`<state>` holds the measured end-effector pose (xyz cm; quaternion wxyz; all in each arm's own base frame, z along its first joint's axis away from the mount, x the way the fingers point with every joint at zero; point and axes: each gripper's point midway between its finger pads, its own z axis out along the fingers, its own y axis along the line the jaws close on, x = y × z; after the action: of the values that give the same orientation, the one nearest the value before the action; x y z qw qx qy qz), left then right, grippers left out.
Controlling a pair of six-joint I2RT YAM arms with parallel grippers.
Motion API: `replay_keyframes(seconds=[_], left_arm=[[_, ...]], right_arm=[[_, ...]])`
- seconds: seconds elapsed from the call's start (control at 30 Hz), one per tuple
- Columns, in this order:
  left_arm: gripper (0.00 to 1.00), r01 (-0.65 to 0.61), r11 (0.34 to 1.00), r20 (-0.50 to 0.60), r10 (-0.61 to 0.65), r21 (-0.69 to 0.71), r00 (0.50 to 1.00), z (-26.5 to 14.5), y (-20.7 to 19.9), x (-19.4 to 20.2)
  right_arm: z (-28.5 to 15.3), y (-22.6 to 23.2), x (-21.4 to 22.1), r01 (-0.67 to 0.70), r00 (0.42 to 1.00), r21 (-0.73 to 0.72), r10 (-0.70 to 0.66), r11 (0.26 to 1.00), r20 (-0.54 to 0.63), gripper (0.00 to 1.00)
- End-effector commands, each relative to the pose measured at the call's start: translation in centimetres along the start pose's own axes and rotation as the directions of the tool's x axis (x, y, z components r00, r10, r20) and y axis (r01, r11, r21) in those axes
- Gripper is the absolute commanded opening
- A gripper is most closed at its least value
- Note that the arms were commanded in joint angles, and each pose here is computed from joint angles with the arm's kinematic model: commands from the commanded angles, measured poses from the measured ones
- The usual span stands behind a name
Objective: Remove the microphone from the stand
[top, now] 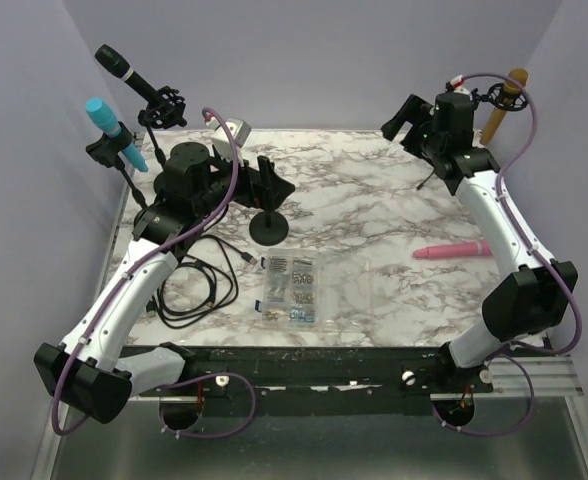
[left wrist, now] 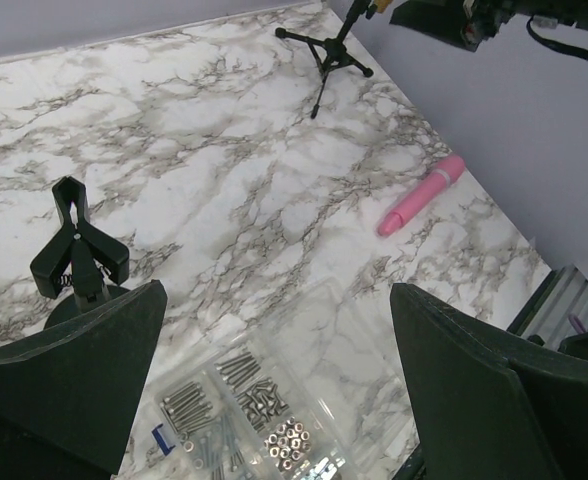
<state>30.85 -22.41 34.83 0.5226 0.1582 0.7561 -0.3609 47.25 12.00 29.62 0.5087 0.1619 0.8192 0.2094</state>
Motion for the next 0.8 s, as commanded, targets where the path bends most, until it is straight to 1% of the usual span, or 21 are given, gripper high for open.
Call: replay_keyframes(seconds=[0.0,0.07,0.13,0.23,0.37,0.53,0.63,0.77], left_arm=[[0.98,-0.001,0.999,0.011,0.001,0.033,1.000,-0.2,-0.6,-0.2],[0.99,0.005,0.999,0.006,-0.005,0.042,1.000,-0.1,-0.8,-0.1],[0.99,0.006,0.999,0.004,-0.006,0.052,1.000,-0.1,-0.9,-0.2],[0.98,0.001,0.999,0.006,-0.002,0.044,1.000,0.0,-0.8,0.0],[0.99,0.017,0.999,-0.023,-0.016,0.038,1.000,0.8,-0.3,0.6],[0.99,0.015,0.999,-0.020,-0.014,0.042,1.000,0.7,-0.4,0.5],[0.99,0.010,1.000,-0.023,-0.009,0.028,1.000,0.8,-0.1,0.6],[0.99,0.025,0.999,-0.045,-0.023,0.040,0.999,1.3,-0.1,1.1]], right_arm=[[-1.0,-6.9,-5.5,0.120,0.972,0.383,-0.186,0.916,0.141,0.94],[-0.9,-8.4,-7.2,0.132,0.955,0.470,-0.239,0.872,0.175,0.95],[-0.5,-10.0,-8.6,0.140,0.936,0.547,-0.291,0.825,0.199,0.98],[0.9,-13.3,-10.1,0.145,0.918,0.643,-0.345,0.752,0.197,1.00],[3.6,-17.6,-11.8,0.110,0.920,0.707,-0.342,0.698,0.194,1.00],[8.2,-21.4,-11.8,0.117,0.913,0.783,-0.377,0.611,0.157,1.00],[10.4,-22.1,-12.0,0.128,0.899,0.792,-0.408,0.597,0.162,1.00],[12.2,-22.4,-12.3,0.111,0.878,0.781,-0.428,0.614,0.212,0.98]])
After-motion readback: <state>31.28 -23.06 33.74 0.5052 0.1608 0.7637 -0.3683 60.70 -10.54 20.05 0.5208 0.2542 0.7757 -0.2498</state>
